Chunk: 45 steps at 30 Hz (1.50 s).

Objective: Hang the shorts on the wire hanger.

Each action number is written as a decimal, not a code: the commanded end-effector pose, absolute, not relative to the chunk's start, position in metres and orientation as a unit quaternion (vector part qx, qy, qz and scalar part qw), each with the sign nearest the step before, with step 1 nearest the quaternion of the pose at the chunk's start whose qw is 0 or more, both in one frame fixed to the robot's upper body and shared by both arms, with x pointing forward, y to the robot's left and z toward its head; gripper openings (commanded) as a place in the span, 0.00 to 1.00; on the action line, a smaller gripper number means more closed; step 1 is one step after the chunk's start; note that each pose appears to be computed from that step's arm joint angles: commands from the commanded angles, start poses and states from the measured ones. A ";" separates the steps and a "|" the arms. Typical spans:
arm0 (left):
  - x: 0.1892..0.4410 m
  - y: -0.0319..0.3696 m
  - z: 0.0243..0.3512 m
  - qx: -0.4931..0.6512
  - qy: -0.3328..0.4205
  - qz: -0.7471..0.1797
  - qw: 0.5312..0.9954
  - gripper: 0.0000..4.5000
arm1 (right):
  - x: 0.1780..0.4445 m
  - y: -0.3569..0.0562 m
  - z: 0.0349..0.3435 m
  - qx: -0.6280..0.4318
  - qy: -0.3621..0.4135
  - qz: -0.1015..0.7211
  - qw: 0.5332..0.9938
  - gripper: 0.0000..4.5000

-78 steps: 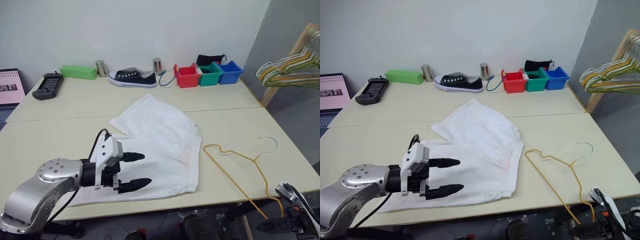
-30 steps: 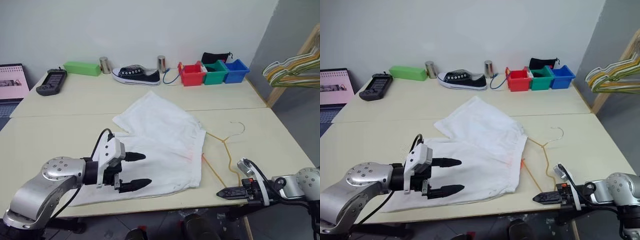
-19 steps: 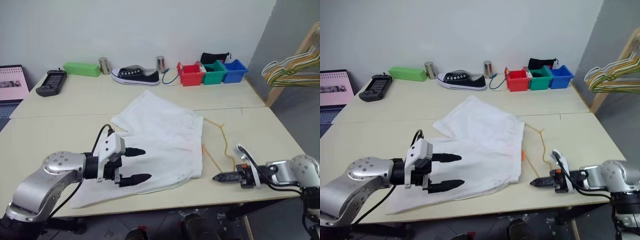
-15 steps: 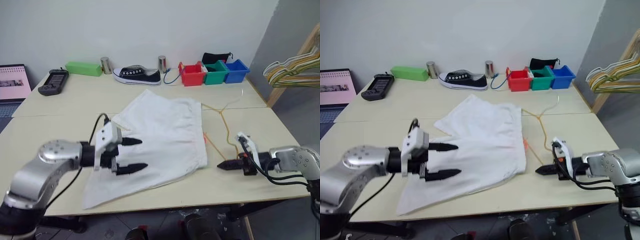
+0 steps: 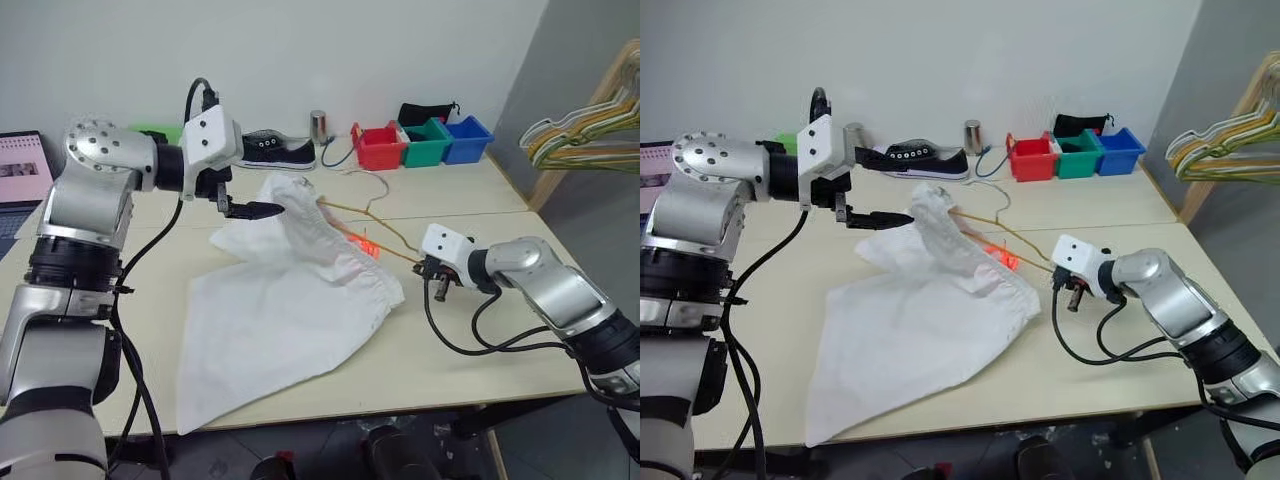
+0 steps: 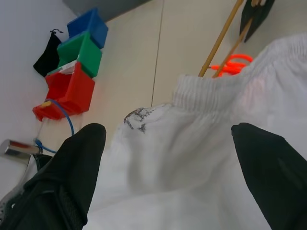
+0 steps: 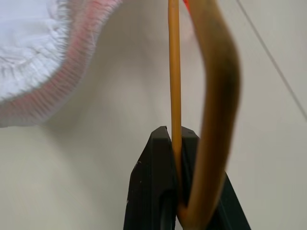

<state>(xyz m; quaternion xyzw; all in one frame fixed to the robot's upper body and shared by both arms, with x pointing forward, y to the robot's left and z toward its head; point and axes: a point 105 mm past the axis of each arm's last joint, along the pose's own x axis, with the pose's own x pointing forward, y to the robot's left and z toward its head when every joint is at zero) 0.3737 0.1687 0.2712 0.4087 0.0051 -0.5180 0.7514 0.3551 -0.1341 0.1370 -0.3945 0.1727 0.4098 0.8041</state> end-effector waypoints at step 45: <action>0.405 0.155 0.236 0.530 0.025 -0.515 0.673 0.00 | 0.341 -0.089 0.201 -0.439 0.078 0.424 0.789 0.12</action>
